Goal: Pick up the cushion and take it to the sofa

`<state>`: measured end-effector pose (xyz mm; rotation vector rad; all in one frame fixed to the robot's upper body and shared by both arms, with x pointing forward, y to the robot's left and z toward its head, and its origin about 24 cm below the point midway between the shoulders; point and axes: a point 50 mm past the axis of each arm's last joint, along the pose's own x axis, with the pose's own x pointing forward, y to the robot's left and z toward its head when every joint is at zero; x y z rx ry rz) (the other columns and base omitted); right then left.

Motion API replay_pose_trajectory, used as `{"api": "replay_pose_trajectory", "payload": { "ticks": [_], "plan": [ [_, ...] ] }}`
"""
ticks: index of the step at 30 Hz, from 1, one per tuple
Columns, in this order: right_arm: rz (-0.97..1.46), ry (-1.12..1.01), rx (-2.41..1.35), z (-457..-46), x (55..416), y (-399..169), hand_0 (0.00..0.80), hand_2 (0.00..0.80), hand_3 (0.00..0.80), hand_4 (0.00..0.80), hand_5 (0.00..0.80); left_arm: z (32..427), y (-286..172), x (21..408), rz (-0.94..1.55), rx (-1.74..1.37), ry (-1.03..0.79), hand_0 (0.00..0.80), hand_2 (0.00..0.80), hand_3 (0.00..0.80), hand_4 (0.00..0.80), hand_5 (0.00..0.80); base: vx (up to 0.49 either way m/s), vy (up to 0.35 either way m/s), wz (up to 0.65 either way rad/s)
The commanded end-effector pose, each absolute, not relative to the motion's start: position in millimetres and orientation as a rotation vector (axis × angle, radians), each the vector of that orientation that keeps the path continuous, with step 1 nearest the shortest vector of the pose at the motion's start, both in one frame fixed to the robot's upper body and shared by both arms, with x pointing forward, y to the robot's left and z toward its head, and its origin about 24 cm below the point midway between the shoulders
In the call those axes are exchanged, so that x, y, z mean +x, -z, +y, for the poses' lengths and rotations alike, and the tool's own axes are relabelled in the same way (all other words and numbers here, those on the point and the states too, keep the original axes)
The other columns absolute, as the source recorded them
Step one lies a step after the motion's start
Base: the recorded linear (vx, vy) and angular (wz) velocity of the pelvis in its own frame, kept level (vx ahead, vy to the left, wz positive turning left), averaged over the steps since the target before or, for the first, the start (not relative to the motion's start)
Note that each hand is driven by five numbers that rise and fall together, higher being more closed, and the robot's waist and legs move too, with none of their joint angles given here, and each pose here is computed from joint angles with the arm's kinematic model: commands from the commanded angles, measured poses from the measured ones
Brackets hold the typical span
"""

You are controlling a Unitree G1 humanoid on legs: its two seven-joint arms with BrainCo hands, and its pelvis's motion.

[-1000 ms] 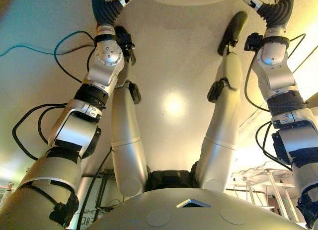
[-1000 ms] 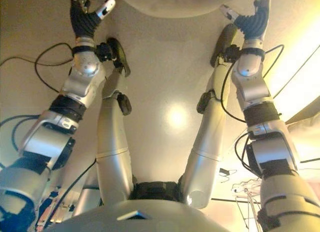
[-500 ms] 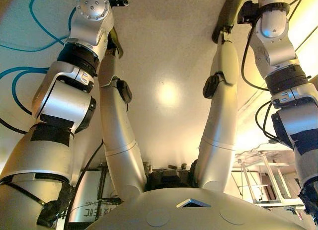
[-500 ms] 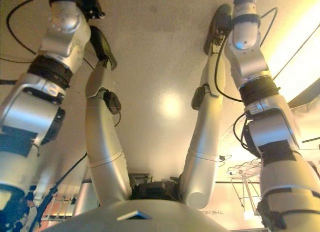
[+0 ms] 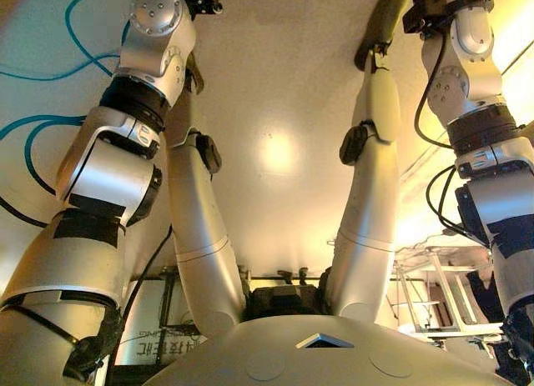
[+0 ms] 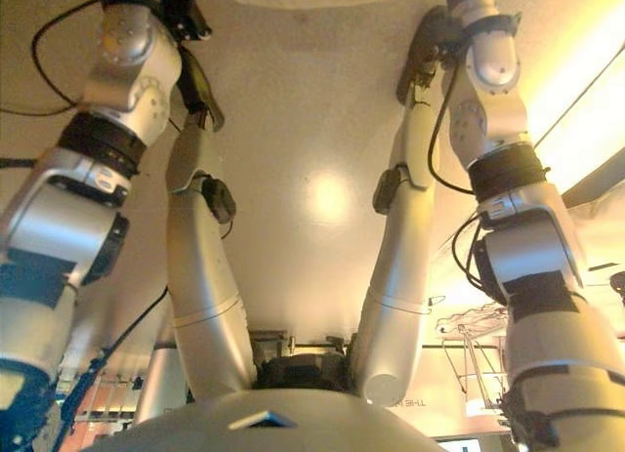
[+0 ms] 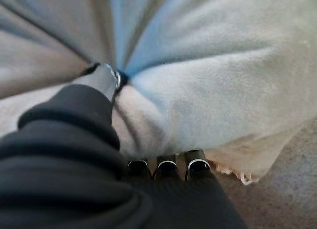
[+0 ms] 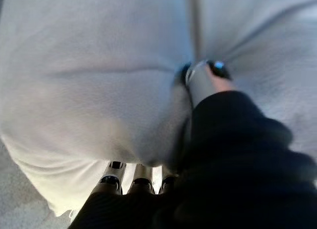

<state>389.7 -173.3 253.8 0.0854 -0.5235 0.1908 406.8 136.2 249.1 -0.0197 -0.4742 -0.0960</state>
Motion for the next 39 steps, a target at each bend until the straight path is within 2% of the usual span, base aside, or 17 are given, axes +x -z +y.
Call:
{"api": "replay_pose_trajectory", "payload": {
  "ticks": [1,10,20,26,32,39],
  "plan": [
    [-0.79,-0.736,0.067,-66,342,-293,0.8,0.8,0.8,0.8,0.8,41,-253,368,-0.654,-0.094,0.482,0.8,0.8,0.8,0.8,0.8,-0.059,-0.097,0.11],
    [-0.731,-0.622,0.044,-87,331,-230,0.8,0.8,0.8,0.8,0.8,66,-195,341,-0.63,-0.212,0.363,0.8,0.8,0.8,0.8,0.8,-0.079,-0.093,0.0],
    [-0.646,-0.542,-0.028,-126,287,-170,0.8,0.8,0.8,0.8,0.8,122,-150,302,-0.544,-0.294,0.25,0.8,0.8,0.8,0.8,0.8,-0.003,-0.082,-0.22],
    [-0.548,-0.517,-0.109,-147,257,-134,0.8,0.8,0.8,0.8,0.8,157,-107,262,-0.458,-0.37,0.175,0.8,0.8,0.8,0.8,0.8,0.169,0.002,-0.19],
    [-0.542,-0.476,-0.055,-154,230,-124,0.8,0.8,0.8,0.8,0.8,165,-91,238,-0.404,-0.336,0.143,0.8,0.8,0.8,0.8,0.8,0.248,0.096,-0.17],
    [-0.534,-0.464,0.022,-158,204,-122,0.8,0.8,0.8,0.8,0.8,175,-94,210,-0.449,-0.326,0.112,0.8,0.8,0.8,0.8,0.8,0.151,0.089,0.02]
  ]
}}
